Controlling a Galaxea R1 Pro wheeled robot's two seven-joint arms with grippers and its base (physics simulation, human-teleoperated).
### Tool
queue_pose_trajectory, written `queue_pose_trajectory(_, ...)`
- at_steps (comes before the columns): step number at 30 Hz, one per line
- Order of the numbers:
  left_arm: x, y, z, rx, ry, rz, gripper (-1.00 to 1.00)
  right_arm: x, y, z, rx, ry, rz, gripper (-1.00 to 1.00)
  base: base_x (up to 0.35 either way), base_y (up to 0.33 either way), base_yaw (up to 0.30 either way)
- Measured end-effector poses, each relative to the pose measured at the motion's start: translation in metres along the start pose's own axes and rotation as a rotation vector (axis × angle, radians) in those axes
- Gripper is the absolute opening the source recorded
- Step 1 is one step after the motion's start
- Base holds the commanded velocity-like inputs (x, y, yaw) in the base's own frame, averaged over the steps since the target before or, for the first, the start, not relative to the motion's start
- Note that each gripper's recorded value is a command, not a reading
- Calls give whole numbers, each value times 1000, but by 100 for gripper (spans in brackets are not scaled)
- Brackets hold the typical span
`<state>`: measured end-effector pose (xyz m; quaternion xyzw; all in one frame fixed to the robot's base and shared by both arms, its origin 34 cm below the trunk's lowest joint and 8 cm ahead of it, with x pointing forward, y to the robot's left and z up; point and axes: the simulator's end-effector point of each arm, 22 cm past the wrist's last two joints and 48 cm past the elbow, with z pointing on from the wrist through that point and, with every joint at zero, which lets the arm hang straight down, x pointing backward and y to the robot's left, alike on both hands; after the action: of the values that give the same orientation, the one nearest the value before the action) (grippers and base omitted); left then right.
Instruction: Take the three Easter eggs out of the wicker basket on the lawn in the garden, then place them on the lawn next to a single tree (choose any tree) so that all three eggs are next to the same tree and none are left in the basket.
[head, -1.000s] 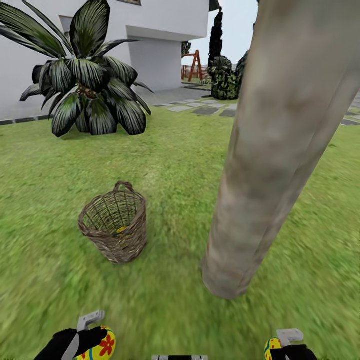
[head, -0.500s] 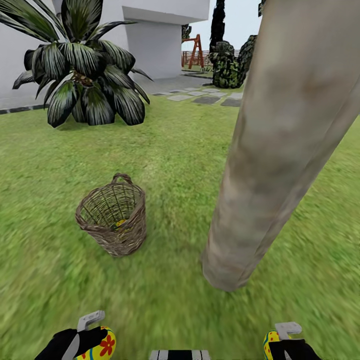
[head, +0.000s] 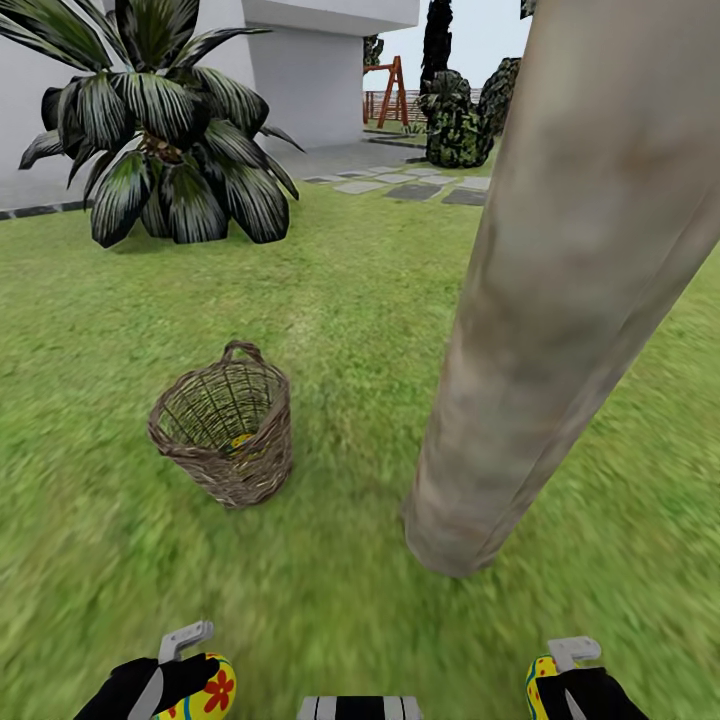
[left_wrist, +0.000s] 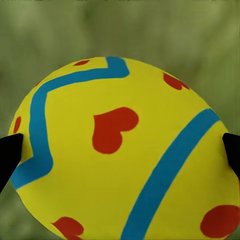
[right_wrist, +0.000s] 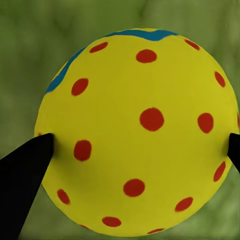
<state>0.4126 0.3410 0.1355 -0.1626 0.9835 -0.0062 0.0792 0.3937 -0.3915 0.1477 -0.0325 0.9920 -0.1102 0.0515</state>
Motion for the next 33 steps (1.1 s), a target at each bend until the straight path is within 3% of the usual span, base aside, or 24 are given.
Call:
queue_pose_trajectory(6, 0, 0, 0, 0, 0, -1, -100, 0, 0, 0, 0, 0, 0, -100, 0, 0, 0)
queue_pose_trajectory(7, 0, 0, 0, 0, -1, -1, 100, 0, 0, 0, 0, 0, 1, -100, 0, 0, 0)
queue_pose_trajectory(10, -11, 2, -1, -5, -47, 0, 100, 0, 0, 0, 0, 0, 2, -100, 0, 0, 0)
queue_pose_trajectory(13, -13, 2, -1, -5, -57, 2, 100, 0, 0, 0, 0, 1, 2, -100, 0, 0, 0)
queue_pose_trajectory(14, -13, 1, -1, -3, -58, 2, 100, 0, 0, 0, 0, 1, 0, 100, 0, 0, 0)
queue_pose_trajectory(15, -13, 1, 0, -2, -58, 3, 100, -11, 1, 1, -3, -55, 5, 100, 0, 0, 0)
queue_pose_trajectory(17, -13, 1, 0, -1, -57, 3, 100, -12, 1, 1, -2, -69, 6, 100, 0, 0, 0)
queue_pose_trajectory(28, -23, -4, -9, 10, -83, 4, 100, 5, -3, 1, 11, -39, 4, 100, -4, 0, 0)
queue_pose_trajectory(33, -29, -9, -15, 20, -99, 3, 100, 5, 2, -3, -14, -44, 28, 100, -296, 0, 0)
